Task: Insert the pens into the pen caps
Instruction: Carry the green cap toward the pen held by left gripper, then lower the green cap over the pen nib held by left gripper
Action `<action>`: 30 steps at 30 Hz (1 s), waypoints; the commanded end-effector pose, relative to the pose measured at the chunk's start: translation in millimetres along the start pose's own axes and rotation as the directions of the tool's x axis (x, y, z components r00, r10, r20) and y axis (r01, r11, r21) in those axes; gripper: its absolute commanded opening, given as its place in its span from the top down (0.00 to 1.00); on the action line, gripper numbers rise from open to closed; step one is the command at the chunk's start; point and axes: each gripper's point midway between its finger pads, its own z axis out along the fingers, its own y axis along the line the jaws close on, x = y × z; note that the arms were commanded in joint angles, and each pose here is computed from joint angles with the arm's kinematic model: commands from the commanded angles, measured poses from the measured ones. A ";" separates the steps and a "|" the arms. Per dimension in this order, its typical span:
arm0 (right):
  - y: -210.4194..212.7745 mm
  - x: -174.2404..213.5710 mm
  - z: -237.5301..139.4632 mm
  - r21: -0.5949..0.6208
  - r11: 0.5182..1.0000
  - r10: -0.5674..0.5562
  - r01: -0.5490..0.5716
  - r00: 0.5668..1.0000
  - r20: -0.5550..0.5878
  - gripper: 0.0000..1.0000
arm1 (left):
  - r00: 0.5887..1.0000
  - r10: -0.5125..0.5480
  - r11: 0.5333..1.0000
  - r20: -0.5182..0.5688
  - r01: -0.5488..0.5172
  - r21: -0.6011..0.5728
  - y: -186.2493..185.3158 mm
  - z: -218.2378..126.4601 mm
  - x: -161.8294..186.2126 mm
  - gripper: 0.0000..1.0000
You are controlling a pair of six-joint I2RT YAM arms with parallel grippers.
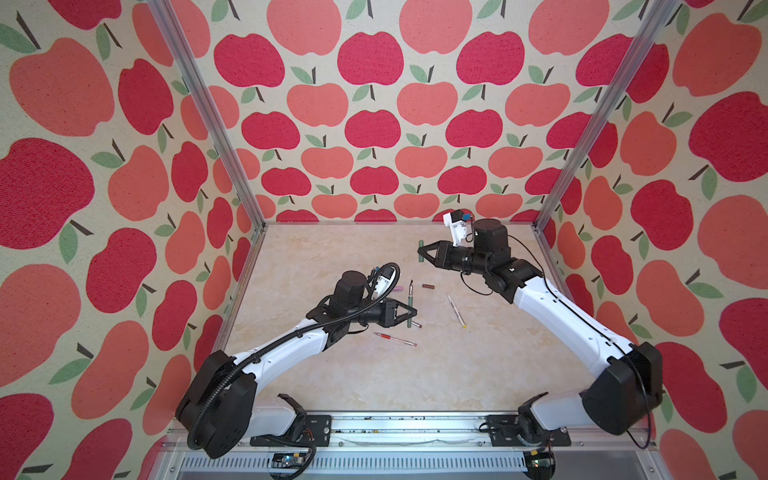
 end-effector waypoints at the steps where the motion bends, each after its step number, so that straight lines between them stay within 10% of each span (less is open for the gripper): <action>1: 10.4 6.1 5.7 -0.048 0.999 0.019 -0.020 1.000 -0.014 0.83 | 0.999 0.030 0.999 0.036 -0.031 0.015 -7.9 3.0 -15.7 1.00; 30: 13.3 34.9 12.5 -0.060 0.997 0.045 -0.049 0.997 -0.060 0.84 | 0.994 0.050 0.999 0.099 -0.051 0.004 -8.2 -0.8 -23.6 1.00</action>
